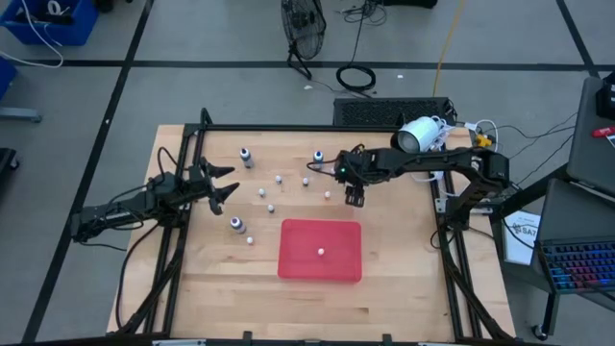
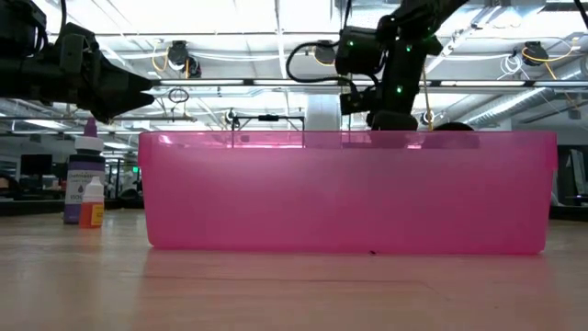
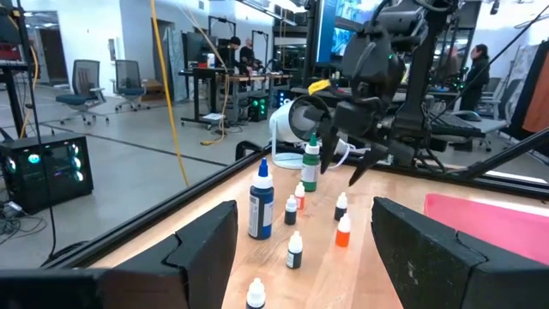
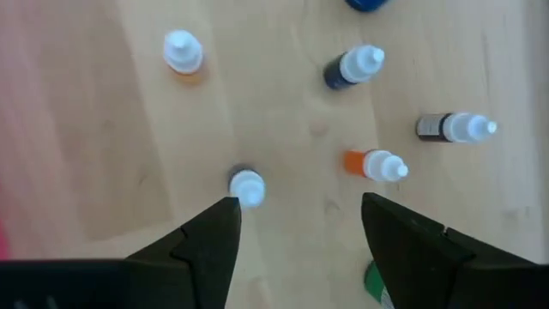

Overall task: Pick & Place food coloring
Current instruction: Put the small violet food coloring bottle into the red bin

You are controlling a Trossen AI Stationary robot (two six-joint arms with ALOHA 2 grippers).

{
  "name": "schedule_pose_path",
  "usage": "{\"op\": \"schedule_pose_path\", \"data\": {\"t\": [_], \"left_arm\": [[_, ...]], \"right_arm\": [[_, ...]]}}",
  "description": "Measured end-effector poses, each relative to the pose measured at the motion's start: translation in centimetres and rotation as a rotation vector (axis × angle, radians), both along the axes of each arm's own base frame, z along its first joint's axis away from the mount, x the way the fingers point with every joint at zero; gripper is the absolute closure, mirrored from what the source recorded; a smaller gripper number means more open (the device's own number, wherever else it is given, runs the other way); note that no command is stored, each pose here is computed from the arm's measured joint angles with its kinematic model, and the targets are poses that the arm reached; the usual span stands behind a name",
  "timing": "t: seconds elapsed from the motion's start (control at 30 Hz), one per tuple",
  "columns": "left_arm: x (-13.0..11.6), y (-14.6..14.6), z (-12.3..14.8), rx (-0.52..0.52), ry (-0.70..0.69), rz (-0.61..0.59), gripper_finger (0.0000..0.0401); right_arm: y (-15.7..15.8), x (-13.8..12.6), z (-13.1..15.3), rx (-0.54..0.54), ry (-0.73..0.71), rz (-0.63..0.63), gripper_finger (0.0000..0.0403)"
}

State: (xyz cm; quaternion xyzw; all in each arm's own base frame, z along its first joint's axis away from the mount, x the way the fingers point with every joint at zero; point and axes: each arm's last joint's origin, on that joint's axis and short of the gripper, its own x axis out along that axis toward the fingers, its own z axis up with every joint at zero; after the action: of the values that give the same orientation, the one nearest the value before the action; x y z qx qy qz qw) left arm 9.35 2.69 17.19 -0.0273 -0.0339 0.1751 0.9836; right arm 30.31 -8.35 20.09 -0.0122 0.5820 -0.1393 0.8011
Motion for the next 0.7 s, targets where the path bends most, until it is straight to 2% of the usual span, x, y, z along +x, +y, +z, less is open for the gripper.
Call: {"op": "schedule_pose_path", "data": {"t": [0.7], "left_arm": [[0.0,0.0,0.0,0.000,0.000,0.000,0.0132]], "right_arm": [[0.0,-1.2,-3.6,0.066,-0.060,0.005,0.0172]]}}
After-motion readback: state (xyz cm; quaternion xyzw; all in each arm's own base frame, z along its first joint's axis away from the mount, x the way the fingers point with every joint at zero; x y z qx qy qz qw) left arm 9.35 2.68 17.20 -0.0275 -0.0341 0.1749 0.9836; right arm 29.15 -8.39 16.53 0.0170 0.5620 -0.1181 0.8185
